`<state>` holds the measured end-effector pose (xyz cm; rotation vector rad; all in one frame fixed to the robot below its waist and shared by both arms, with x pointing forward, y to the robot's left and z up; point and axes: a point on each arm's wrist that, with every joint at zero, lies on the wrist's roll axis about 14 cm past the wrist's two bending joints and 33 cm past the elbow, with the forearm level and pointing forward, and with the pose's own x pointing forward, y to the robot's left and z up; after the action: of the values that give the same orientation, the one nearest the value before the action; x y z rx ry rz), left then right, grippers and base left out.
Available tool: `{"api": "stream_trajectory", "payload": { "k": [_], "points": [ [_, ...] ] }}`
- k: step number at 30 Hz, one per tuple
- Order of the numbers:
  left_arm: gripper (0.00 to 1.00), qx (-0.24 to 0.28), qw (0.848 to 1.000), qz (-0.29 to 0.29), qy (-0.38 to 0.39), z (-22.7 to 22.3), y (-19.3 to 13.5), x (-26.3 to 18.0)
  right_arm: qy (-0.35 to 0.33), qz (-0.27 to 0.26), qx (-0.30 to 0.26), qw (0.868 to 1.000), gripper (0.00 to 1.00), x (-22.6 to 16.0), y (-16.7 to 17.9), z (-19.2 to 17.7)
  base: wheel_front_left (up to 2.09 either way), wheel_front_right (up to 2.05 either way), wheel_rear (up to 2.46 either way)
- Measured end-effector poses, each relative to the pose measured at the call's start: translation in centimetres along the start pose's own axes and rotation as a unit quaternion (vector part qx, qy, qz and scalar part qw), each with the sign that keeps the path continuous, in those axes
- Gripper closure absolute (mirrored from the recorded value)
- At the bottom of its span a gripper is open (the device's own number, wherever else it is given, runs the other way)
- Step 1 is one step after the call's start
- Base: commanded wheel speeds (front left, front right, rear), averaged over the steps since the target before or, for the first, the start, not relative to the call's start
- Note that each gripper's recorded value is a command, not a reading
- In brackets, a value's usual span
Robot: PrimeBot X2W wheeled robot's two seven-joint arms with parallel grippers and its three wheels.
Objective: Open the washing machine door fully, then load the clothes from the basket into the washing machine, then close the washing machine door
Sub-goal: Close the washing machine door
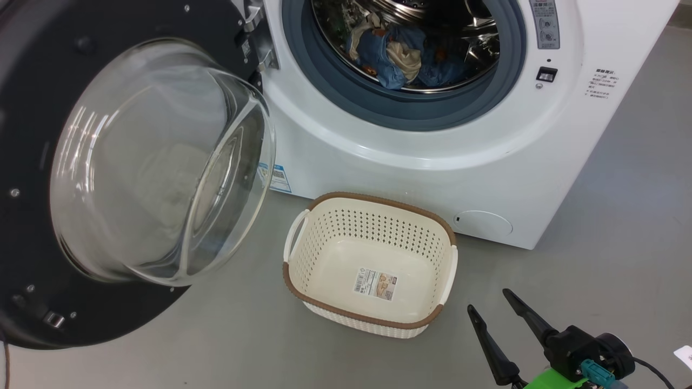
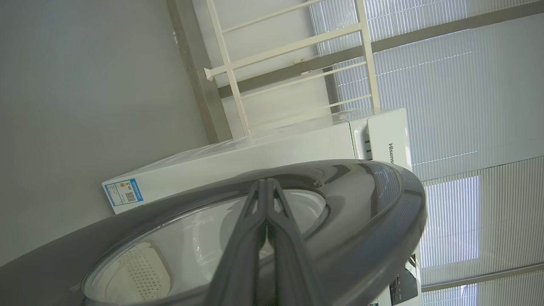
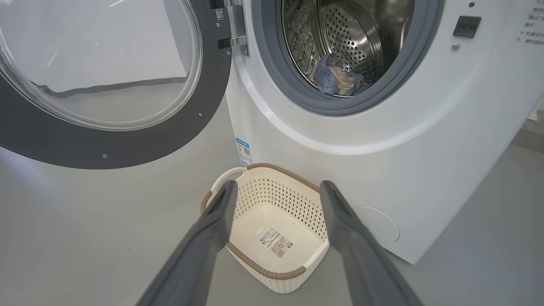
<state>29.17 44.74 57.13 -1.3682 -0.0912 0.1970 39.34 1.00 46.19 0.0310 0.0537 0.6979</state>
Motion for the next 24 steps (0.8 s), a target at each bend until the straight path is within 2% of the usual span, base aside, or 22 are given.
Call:
{"api": "stream_trajectory", "payload": {
  "k": [7,12,24],
  "points": [
    [1.0,0.0,0.999,-0.009,0.033,-1.4,-0.2,0.0,0.002,-0.009,0.005,1.0,0.0,0.1,-0.6,-0.3,0.0,0.0,0.0],
    [1.0,0.007,0.995,-0.022,0.094,-4.5,-0.7,0.5,0.003,-0.01,0.017,1.0,0.0,0.4,-0.3,-0.5,0.0,0.0,0.0],
    [1.0,0.018,0.974,-0.088,0.21,-11.2,-3.5,0.5,0.002,-0.022,0.032,0.999,0.0,0.6,-0.5,-0.7,0.0,0.0,0.0]
  ]
}}
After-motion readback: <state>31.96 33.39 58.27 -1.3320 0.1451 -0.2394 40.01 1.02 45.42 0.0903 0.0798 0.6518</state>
